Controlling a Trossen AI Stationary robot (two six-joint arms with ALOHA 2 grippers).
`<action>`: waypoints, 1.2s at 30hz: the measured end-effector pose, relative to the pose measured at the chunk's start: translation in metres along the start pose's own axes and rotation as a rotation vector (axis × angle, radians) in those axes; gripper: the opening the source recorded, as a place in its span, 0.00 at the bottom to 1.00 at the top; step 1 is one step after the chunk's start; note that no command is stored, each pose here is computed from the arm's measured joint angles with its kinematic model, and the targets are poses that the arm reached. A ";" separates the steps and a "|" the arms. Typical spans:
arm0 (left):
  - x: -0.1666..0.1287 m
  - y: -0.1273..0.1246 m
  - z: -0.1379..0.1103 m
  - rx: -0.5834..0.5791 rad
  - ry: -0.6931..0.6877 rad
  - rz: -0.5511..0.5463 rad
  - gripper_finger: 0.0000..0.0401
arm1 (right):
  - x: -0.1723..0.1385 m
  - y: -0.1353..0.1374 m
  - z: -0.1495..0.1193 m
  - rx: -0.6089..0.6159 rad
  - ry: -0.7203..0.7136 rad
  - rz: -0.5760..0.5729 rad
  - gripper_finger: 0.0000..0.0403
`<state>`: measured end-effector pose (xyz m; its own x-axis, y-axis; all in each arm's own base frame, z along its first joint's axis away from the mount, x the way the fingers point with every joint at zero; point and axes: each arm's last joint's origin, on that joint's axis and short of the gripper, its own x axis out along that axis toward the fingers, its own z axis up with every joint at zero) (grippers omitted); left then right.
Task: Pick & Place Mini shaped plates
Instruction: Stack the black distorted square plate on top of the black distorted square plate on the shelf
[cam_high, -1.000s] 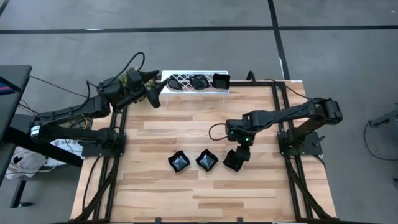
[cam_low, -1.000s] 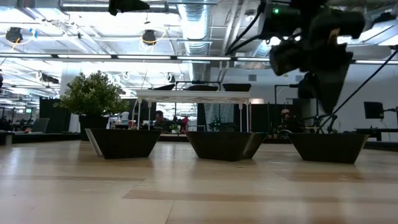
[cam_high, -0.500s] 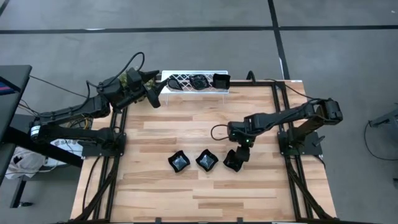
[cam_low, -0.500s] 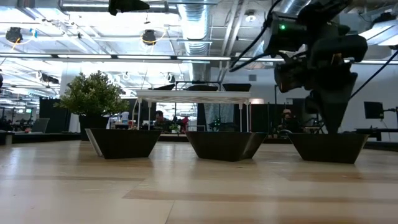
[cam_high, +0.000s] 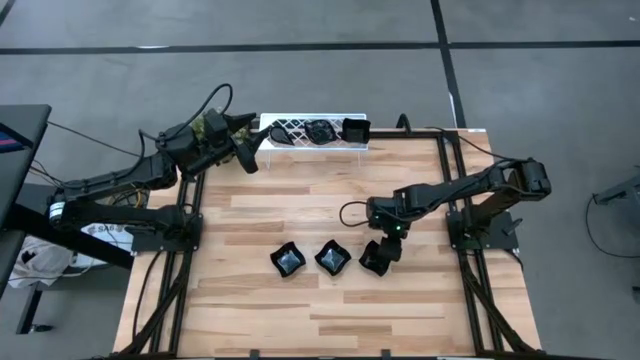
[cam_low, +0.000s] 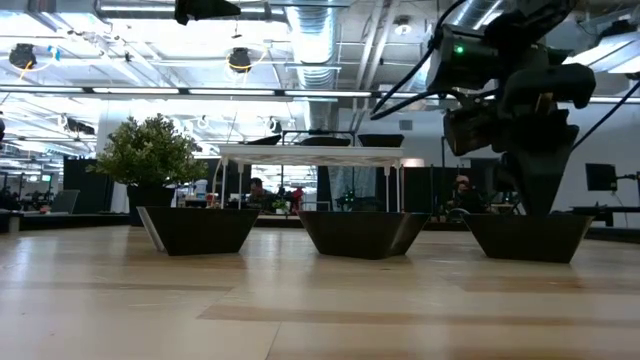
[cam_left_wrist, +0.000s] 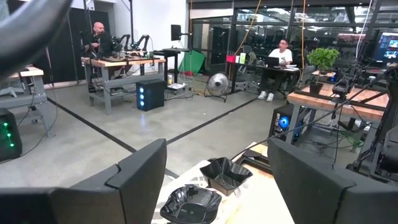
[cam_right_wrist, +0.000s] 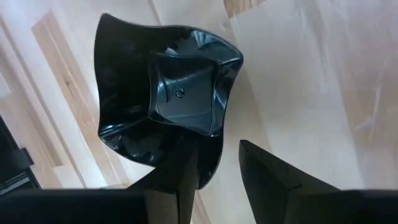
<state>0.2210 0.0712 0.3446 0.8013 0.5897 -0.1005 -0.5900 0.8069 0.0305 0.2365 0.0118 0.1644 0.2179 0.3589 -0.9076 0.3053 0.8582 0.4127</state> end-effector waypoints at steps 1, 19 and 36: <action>0.000 0.000 0.000 0.000 0.000 0.000 0.70 | 0.000 0.000 0.000 0.000 0.000 0.000 0.28; 0.000 0.000 0.000 -0.001 -0.004 0.000 0.70 | 0.025 0.004 0.006 0.023 0.069 0.012 0.28; 0.000 0.000 0.001 -0.002 -0.006 0.000 0.70 | 0.023 0.006 0.003 0.055 0.139 0.067 0.02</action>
<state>0.2210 0.0713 0.3452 0.8019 0.5900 -0.0941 -0.5902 0.8068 0.0282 0.2460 0.0243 0.1462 0.1105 0.4653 -0.8783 0.3459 0.8104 0.4728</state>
